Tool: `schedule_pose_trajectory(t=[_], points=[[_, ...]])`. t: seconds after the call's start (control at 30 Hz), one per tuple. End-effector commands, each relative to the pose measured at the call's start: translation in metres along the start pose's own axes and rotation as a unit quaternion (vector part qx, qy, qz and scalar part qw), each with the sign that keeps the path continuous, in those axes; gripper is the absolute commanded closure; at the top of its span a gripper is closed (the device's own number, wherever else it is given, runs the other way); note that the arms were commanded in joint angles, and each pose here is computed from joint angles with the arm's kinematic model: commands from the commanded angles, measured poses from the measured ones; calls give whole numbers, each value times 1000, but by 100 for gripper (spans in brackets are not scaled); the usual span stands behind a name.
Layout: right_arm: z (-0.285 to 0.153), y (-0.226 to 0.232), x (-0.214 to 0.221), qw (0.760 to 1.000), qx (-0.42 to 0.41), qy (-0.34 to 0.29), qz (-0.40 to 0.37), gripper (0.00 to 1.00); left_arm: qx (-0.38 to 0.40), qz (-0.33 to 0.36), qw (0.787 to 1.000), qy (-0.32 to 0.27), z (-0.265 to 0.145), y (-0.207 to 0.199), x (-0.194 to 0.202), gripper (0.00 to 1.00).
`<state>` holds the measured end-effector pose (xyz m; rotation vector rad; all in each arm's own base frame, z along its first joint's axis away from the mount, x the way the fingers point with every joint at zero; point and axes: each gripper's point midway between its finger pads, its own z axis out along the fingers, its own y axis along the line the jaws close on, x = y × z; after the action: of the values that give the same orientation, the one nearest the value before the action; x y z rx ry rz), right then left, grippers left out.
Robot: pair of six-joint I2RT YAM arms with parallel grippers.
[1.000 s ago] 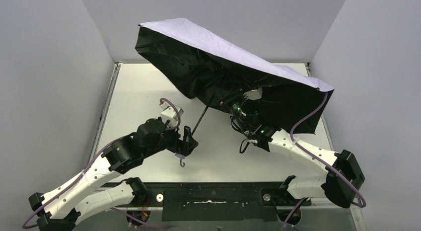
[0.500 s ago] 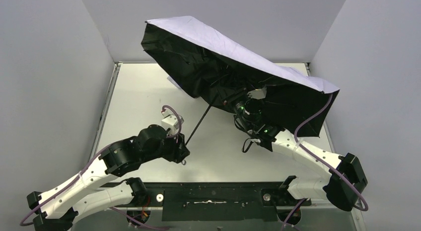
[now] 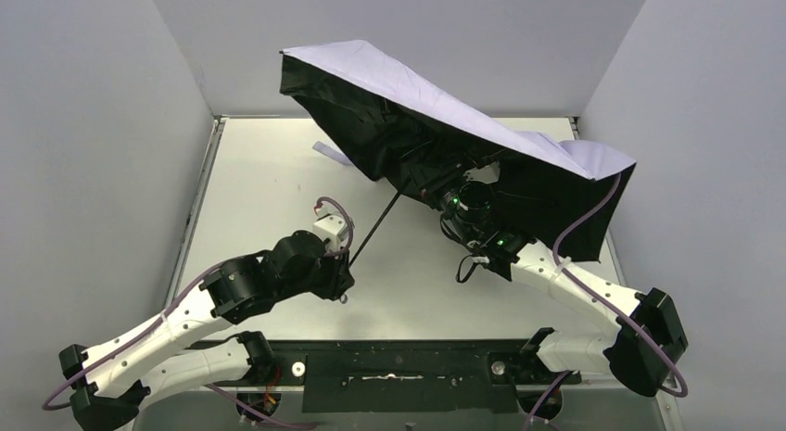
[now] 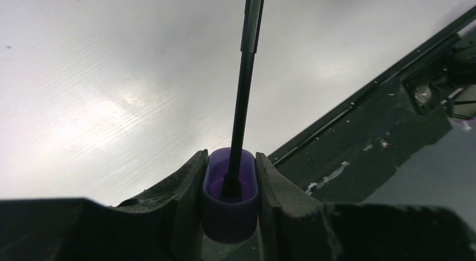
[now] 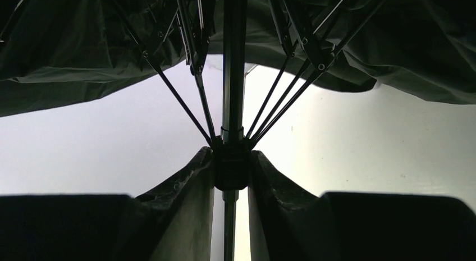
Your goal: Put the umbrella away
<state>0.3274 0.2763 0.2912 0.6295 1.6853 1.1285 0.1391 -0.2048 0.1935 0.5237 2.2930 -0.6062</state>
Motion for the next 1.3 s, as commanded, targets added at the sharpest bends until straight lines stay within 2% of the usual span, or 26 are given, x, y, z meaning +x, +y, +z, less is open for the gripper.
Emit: schedule_pose_trajectory(t=[0.0,0.1,0.23,0.37,0.5,0.87,1.03,1.27], points=[[-31,35,46,993,-68,98,4,100,-46,-22,977,-206,-21,2,-113,100],[-45,30,83,988,-63,137,-9,100,-53,-9,967,-248,-24,-4,-147,100],[-59,23,130,979,-61,192,-24,100,-55,11,959,-278,-26,-13,-182,100],[-67,22,157,972,-68,224,-22,100,-46,21,952,-301,-30,-21,-206,100],[-65,28,150,975,-73,209,-22,100,-44,27,952,-301,-30,-23,-209,100],[-58,45,102,990,-63,124,-19,100,-35,25,965,-259,-34,-14,-172,100],[-57,79,100,986,-78,146,2,100,-41,22,968,-247,-51,-13,-174,100],[-59,122,127,964,-101,234,77,100,-115,15,976,-186,-95,2,-176,100]])
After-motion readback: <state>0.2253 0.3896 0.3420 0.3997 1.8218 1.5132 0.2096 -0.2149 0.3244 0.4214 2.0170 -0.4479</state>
